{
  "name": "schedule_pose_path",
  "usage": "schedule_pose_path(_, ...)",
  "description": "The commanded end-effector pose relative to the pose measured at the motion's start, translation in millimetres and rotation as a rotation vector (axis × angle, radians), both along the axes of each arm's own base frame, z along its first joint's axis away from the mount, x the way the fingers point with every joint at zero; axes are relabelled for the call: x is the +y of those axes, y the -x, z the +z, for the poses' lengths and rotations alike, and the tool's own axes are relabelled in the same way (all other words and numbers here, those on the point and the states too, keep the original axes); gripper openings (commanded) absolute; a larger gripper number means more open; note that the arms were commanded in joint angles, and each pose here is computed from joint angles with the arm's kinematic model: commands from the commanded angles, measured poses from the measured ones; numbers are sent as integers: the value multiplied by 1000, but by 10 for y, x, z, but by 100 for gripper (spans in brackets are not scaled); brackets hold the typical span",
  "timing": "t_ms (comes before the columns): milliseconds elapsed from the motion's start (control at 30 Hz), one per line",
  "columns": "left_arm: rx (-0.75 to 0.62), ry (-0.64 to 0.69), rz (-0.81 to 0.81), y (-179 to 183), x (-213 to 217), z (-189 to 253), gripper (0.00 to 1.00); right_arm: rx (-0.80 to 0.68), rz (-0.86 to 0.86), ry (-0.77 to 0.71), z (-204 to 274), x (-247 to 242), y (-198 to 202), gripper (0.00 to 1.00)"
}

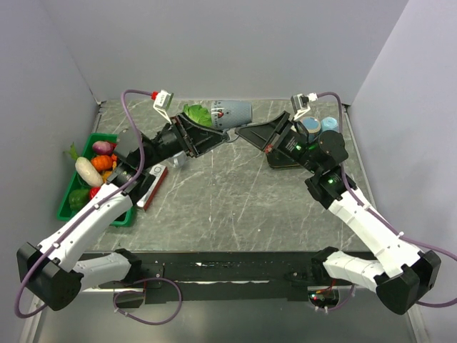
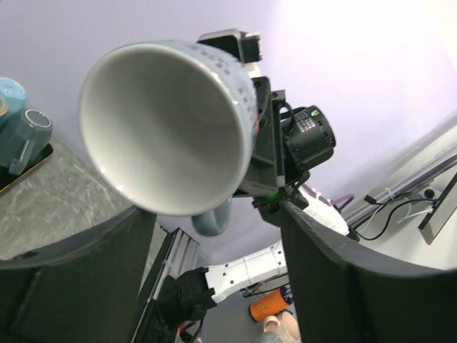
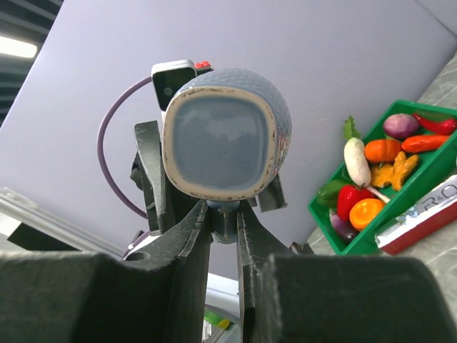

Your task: Turn the mug right side up

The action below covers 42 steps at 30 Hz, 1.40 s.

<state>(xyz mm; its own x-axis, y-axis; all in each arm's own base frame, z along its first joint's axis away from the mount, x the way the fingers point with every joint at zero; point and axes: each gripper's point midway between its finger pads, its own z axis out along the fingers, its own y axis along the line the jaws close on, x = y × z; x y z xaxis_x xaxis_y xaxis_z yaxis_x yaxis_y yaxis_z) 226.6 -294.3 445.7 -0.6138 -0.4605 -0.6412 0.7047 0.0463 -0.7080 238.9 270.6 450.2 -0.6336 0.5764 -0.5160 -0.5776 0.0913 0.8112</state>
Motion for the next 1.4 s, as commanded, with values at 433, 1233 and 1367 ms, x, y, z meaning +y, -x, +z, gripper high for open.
schedule_pose_path(433, -69, 72, 87, 54, 140, 331, 40, -83, -10, -68, 268, 223, 109, 0)
schedule_pose_path(1233, 18, -219, 535, -545, 578, -101, 1, 119, -179, 237, -605, 112, -101, 99)
schedule_pose_path(1367, 68, -382, 627, -764, 665, -407, 1, 197, -341, 369, -876, -186, -204, 100)
